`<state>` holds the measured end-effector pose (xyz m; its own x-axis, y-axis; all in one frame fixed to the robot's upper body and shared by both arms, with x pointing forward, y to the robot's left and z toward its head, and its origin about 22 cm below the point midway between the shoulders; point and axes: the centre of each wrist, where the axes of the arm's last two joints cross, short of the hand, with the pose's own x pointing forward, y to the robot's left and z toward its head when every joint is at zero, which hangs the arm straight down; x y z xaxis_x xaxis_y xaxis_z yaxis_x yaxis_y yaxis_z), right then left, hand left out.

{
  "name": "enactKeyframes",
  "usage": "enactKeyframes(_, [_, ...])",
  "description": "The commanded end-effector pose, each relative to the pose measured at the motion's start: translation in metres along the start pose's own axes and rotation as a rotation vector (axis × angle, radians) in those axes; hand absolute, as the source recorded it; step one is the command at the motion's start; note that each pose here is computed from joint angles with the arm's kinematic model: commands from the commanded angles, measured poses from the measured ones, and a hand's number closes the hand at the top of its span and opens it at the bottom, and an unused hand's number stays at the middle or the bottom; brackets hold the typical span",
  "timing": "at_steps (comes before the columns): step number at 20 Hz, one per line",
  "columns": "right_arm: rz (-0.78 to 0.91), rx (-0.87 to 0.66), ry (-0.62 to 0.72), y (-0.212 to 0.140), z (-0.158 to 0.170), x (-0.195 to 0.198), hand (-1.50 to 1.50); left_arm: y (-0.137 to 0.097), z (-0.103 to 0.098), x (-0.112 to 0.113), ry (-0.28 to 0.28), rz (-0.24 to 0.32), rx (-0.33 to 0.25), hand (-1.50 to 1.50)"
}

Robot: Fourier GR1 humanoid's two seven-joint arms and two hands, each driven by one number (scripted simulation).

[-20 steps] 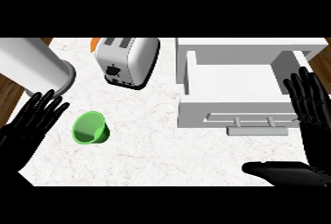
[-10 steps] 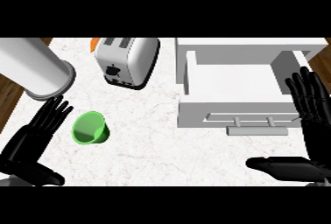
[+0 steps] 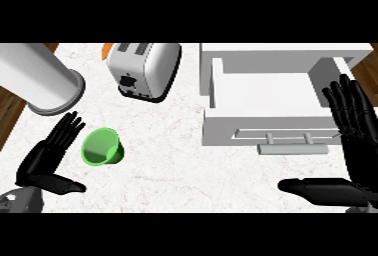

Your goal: Pick up the cup, place it into the drawer and close the drawer

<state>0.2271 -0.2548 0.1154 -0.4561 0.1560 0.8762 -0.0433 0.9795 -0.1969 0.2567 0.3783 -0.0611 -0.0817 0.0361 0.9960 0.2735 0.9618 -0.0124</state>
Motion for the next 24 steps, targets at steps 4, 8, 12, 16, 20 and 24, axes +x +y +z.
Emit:
enactKeyframes(4, [-0.002, 0.013, 0.004, -0.012, -0.003, 0.0, -1.5, -0.004, 0.012, -0.05, 0.002, 0.042, 0.011, -1.5])
enactKeyframes(8, [0.017, 0.017, 0.001, -0.008, -0.013, -0.008, -1.5, 0.013, 0.017, -0.047, -0.039, 0.054, 0.019, -1.5])
enactKeyframes(12, [0.006, 0.011, -0.009, 0.0, -0.012, -0.015, -1.5, 0.007, 0.004, -0.049, -0.056, 0.047, 0.027, -1.5])
enactKeyframes(16, [-0.023, 0.027, -0.006, 0.002, 0.002, 0.002, -1.5, -0.001, -0.005, -0.056, -0.056, 0.022, 0.064, -1.5])
enactKeyframes(20, [-0.016, 0.01, -0.005, -0.005, -0.004, 0.007, -1.5, 0.006, -0.002, -0.052, -0.058, 0.045, 0.029, -1.5])
enactKeyframes(24, [-0.025, 0.013, 0.003, 0.006, 0.005, -0.009, -1.5, 0.006, 0.001, -0.055, -0.069, 0.044, 0.016, -1.5])
